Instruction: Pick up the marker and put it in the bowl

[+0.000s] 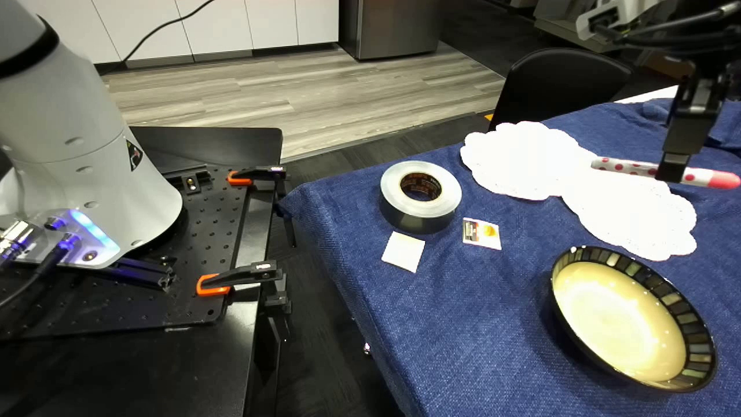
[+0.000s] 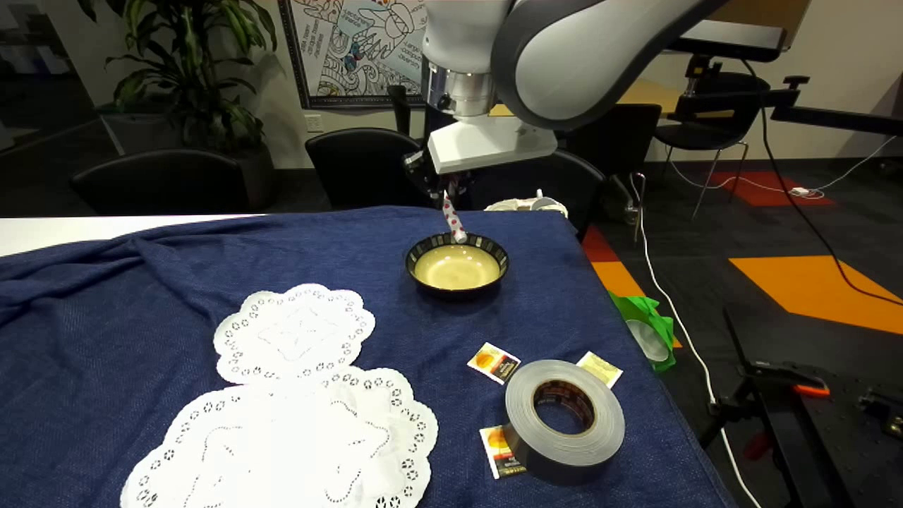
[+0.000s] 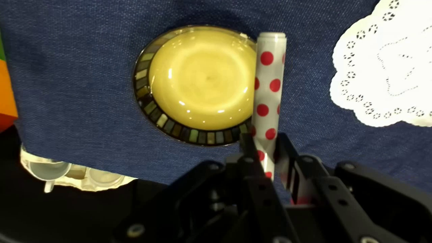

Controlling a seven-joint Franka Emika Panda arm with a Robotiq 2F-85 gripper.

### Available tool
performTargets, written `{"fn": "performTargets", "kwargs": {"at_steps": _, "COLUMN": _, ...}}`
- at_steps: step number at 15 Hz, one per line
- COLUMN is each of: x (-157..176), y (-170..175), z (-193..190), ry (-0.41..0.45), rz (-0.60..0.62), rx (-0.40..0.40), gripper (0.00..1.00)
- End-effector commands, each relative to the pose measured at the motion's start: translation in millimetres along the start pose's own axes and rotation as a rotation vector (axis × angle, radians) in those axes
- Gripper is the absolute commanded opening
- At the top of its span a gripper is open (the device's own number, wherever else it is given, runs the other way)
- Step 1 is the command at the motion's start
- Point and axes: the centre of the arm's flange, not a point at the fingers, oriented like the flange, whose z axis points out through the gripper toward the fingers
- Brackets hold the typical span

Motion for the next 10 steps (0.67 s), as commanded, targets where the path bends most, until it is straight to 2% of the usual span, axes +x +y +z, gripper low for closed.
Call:
{"fn": "performTargets", "kwargs": {"at_steps": 1, "x": 37.6, "y": 3.9, "z": 12.3, "ry": -0.024, "rz": 0.041, "rx": -0.052, "gripper": 0.05}}
{"fn": "performTargets", "kwargs": {"at_steps": 6, "x": 70.6, "y": 15.1, "z": 47.0, "ry": -0.041, "rz": 0.053, "rx": -0.124, "gripper": 0.05}}
{"fn": "performTargets", "kwargs": {"at_steps": 10, "x": 76.5, "y": 16.6, "z": 81.3, "ry": -0.076, "rz": 0.020, "rx": -0.161, "gripper": 0.05}}
